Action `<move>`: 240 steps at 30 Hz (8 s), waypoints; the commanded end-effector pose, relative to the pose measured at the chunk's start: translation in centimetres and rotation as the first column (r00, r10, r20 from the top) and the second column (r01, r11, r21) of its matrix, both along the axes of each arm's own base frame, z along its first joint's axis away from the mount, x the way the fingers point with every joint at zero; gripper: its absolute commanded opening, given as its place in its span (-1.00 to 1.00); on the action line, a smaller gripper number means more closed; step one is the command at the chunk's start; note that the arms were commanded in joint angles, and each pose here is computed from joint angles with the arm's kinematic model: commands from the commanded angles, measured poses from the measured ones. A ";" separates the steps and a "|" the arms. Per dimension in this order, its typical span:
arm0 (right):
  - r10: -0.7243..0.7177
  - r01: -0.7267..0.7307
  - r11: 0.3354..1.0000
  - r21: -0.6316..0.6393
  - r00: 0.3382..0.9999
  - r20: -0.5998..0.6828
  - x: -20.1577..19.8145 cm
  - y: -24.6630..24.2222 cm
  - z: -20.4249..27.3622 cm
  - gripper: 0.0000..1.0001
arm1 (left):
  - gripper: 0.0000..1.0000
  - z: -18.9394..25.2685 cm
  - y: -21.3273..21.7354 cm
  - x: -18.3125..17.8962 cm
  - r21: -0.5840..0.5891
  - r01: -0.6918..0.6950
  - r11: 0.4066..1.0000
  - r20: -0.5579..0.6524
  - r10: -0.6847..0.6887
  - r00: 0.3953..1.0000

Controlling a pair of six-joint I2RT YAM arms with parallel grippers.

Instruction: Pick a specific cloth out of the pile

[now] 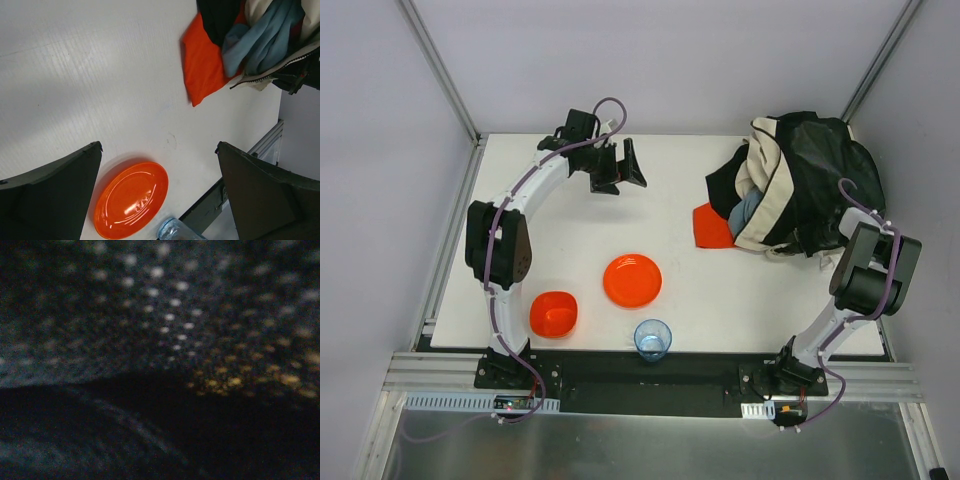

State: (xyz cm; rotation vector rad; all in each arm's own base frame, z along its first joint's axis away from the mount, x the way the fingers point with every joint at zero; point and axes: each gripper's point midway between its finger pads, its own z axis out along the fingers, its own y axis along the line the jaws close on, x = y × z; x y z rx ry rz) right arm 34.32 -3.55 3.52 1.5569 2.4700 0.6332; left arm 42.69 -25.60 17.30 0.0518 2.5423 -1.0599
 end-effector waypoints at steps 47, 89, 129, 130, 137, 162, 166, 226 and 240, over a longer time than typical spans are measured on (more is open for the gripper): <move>0.101 0.390 0.766 -0.510 0.711 0.696 20.4 -10.6 34.3 -0.99 | 0.98 5.7 -7.8 -1.3 -0.138 0.020 0.990 -0.016 -0.022 1.000; -0.125 0.213 0.904 -0.370 0.961 0.248 15.2 -13.6 9.1 -0.99 | 0.00 -12.1 -21.5 1.0 -0.168 -0.188 0.968 -0.586 0.055 0.808; -0.174 0.306 0.917 -0.257 0.885 0.433 16.8 -16.3 16.5 -0.99 | -1.00 12.2 -2.4 3.4 -0.263 -0.180 0.948 0.117 0.216 0.969; -0.174 0.307 0.917 -0.256 0.884 0.434 16.8 -16.3 16.6 -0.99 | -1.00 13.0 -1.9 3.6 -0.270 -0.190 0.944 0.128 0.231 0.964; -0.177 0.304 0.922 -0.240 0.881 0.438 16.8 -16.4 16.6 -0.99 | -1.00 17.6 -0.3 4.5 -0.301 -0.170 0.938 0.240 0.247 0.939; -0.163 0.255 0.947 -0.195 0.905 0.393 15.9 -15.1 14.4 -0.99 | 0.98 -2.2 -5.7 -2.0 0.161 0.083 0.983 -0.188 -0.052 0.981; -0.158 0.249 0.949 -0.194 0.906 0.392 15.8 -14.9 14.4 -0.98 | 0.98 -3.0 -4.1 -2.1 0.254 0.074 0.964 -0.160 -0.033 0.987; -0.135 0.196 0.971 -0.138 0.923 0.360 14.6 -13.6 12.8 -0.99 | -1.00 -4.2 -2.1 3.9 0.015 -0.135 0.991 -0.280 0.134 0.951; -0.126 0.186 0.974 -0.134 0.924 0.361 14.5 -13.5 12.9 -0.99 | -1.00 -4.0 5.7 3.5 0.077 -0.261 0.962 -0.264 0.272 0.925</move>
